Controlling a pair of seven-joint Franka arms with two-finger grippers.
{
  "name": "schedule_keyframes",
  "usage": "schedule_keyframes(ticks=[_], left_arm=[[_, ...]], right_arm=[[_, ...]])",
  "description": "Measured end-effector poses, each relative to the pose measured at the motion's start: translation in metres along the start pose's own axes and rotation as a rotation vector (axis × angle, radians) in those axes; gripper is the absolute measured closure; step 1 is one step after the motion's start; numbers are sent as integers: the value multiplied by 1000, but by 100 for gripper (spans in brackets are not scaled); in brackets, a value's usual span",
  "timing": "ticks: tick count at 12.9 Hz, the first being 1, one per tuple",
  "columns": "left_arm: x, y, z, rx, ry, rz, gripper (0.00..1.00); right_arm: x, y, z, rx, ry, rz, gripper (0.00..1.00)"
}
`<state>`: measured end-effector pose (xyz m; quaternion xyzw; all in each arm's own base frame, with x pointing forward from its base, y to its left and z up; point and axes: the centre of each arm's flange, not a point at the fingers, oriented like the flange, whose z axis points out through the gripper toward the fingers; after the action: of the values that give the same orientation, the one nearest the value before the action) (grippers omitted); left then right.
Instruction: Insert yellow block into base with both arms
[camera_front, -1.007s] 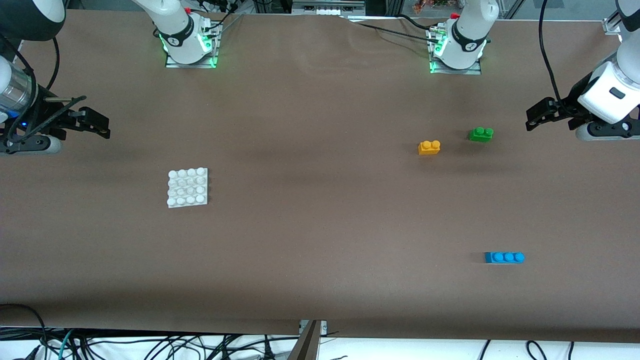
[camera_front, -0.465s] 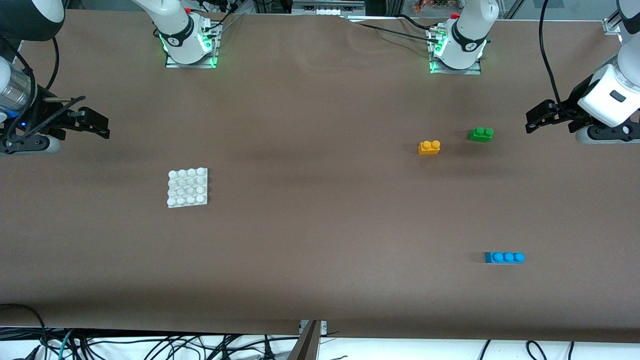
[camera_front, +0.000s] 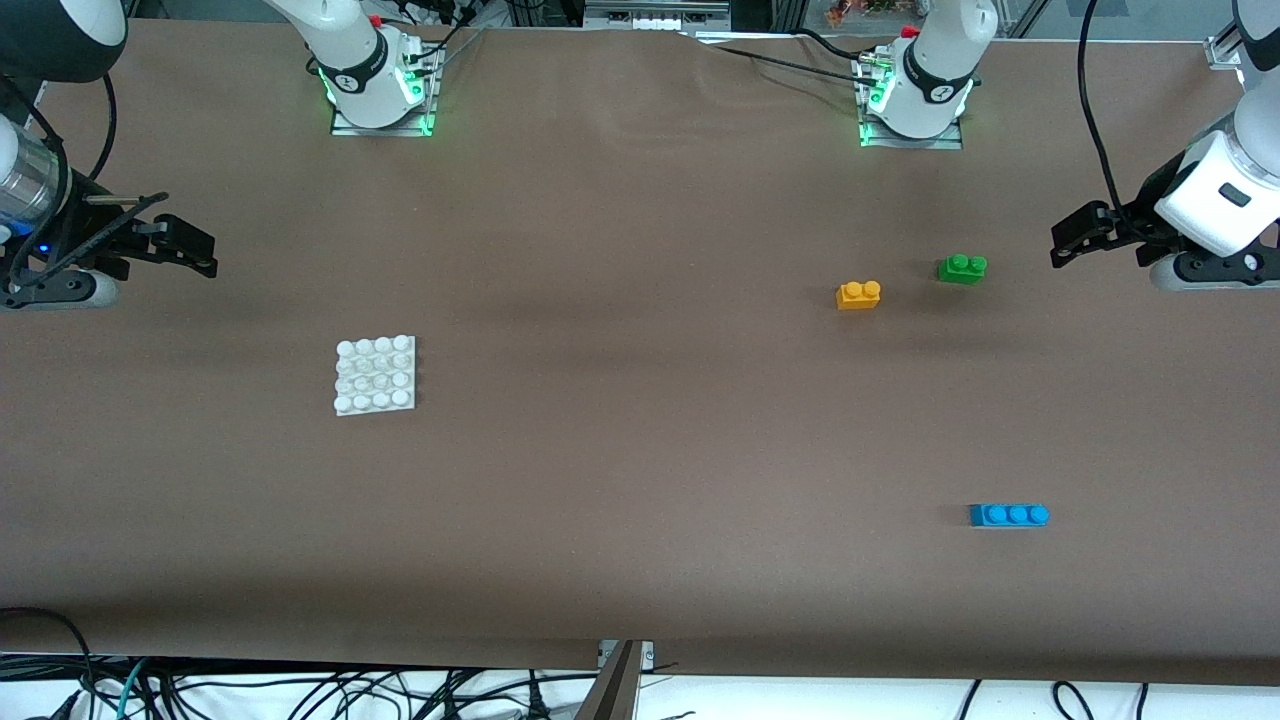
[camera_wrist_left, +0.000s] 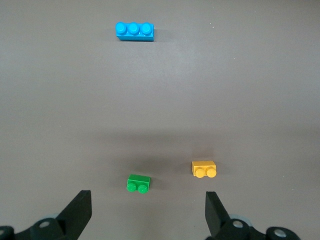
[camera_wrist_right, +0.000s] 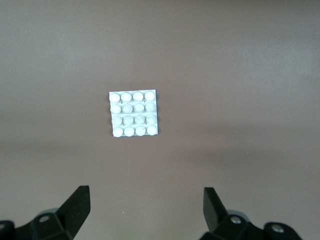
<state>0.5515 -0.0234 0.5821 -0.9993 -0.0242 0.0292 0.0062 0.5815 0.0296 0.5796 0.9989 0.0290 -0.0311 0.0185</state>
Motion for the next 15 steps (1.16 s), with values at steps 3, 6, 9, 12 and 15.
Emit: schedule_keyframes(ticks=[3,6,9,12,15], left_arm=[[0,0,0,0,-1,0,0],[-1,0,1,1,-13,0,0],[-1,0,1,1,-14,0,0],[-2,0,1,1,-15,0,0],[-1,0,1,1,-15,0,0]], right_arm=[[0,0,0,0,0,0,0],[0,0,0,0,0,0,0],[0,0,0,0,0,0,0],[0,0,0,0,0,0,0],[0,1,0,0,0,5,0]])
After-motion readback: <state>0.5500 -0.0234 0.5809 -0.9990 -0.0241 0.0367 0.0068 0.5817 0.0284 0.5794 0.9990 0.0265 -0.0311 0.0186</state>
